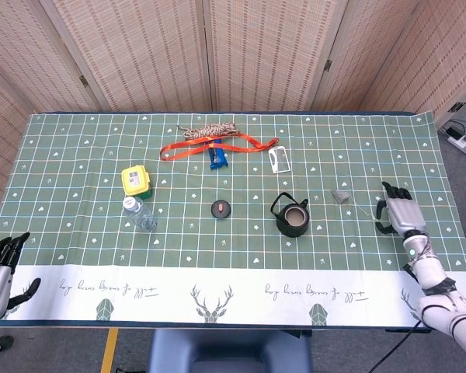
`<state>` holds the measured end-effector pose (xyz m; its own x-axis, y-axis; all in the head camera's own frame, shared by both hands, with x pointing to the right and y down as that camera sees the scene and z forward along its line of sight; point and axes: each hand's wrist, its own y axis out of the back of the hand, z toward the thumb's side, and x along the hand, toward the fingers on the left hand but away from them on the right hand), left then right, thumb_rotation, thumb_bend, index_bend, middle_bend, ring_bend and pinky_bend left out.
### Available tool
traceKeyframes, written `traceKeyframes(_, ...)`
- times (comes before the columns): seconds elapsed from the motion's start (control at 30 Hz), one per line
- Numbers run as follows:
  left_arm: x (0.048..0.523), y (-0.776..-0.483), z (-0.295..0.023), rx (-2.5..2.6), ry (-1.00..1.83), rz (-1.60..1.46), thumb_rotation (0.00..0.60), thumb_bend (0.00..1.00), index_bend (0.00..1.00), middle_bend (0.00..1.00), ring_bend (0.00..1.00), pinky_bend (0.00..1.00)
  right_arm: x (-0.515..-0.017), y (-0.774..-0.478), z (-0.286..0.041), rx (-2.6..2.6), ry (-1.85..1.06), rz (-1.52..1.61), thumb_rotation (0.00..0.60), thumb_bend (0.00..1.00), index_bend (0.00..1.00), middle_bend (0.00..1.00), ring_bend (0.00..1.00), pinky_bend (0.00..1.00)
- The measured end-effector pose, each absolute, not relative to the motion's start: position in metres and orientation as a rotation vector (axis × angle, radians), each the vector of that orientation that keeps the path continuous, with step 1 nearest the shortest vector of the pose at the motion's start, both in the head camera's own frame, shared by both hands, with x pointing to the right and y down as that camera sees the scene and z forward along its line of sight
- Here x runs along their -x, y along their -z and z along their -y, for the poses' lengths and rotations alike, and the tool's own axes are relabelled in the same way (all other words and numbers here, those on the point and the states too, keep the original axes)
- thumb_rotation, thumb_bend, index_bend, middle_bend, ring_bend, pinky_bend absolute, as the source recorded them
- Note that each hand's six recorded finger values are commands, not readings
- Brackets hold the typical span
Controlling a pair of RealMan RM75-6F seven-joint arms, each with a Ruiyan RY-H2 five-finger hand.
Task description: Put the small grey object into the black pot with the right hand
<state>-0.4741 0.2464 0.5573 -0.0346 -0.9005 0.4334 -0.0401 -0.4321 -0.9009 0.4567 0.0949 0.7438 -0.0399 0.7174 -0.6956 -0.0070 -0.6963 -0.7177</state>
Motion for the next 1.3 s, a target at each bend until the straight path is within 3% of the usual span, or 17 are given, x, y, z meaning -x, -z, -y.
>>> traceKeyframes(0.7,0.476,-0.558,-0.246,1.536,1.558,-1.025,0.600,0.27,0.04,0.11,0.08,0.08,-0.382,-0.633,-0.021,1.593,-1.510,0.801,0.600,0.37,0.58,0.00,0.00,0.00)
traceKeyframes(1.3,0.483,-0.559,-0.243,1.552,1.572,-1.052,0.600,0.27,0.04,0.11,0.08,0.08,-0.301,-0.602,0.014,1.546,-1.394,0.757,0.600,0.37,0.58,0.00,0.00,0.00)
